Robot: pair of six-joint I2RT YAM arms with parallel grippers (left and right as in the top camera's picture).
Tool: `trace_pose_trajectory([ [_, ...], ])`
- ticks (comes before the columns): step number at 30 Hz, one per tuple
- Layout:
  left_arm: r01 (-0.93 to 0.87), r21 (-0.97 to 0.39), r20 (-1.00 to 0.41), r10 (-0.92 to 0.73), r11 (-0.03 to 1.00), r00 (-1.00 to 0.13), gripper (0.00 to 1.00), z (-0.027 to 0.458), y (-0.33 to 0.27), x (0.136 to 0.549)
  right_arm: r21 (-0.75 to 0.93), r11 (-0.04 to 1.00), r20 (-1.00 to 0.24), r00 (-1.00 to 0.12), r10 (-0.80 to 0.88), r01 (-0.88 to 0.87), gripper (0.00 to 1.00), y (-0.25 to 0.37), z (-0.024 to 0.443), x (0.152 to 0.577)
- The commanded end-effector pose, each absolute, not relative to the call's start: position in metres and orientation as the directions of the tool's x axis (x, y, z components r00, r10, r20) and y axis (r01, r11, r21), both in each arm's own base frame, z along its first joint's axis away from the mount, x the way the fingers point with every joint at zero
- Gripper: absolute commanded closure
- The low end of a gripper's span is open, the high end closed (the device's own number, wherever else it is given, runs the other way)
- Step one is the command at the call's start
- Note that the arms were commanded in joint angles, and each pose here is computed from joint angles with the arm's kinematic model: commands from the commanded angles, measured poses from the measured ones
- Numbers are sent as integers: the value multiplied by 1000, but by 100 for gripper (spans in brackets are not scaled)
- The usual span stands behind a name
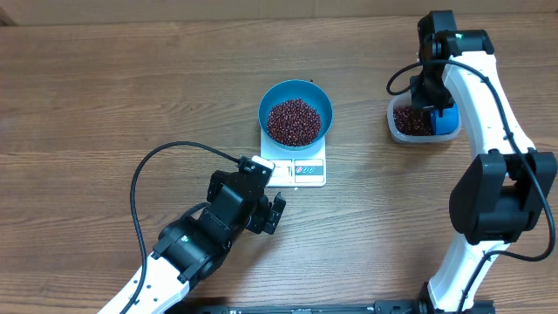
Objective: Scoop item into bowl and weigh 150g on scale
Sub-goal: 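Lower the scoop into the red beans with the right gripper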
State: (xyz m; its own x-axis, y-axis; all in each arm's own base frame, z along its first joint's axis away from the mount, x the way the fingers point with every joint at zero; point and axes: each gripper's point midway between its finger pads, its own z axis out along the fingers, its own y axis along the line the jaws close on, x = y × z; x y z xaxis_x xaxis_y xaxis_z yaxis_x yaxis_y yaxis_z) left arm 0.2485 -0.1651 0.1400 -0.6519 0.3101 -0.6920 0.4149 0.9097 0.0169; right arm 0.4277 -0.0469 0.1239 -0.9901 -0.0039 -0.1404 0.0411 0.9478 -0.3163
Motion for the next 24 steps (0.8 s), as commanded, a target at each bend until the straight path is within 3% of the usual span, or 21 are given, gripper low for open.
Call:
trace_pose_trajectory([
  [1, 399, 20, -687, 303, 917, -661, 0, 136, -164, 248, -302, 953, -111, -994, 3, 37, 96, -49, 114, 427],
  [17, 399, 20, -687, 303, 917, -661, 0, 136, -164, 248, -279, 960, -39, -999, -4, 7, 96, -42, 87, 412],
  [24, 399, 20, -687, 303, 917, -661, 0, 136, -164, 248, -184, 982, -31, -998, -46, -40, 96, -20, 83, 412],
])
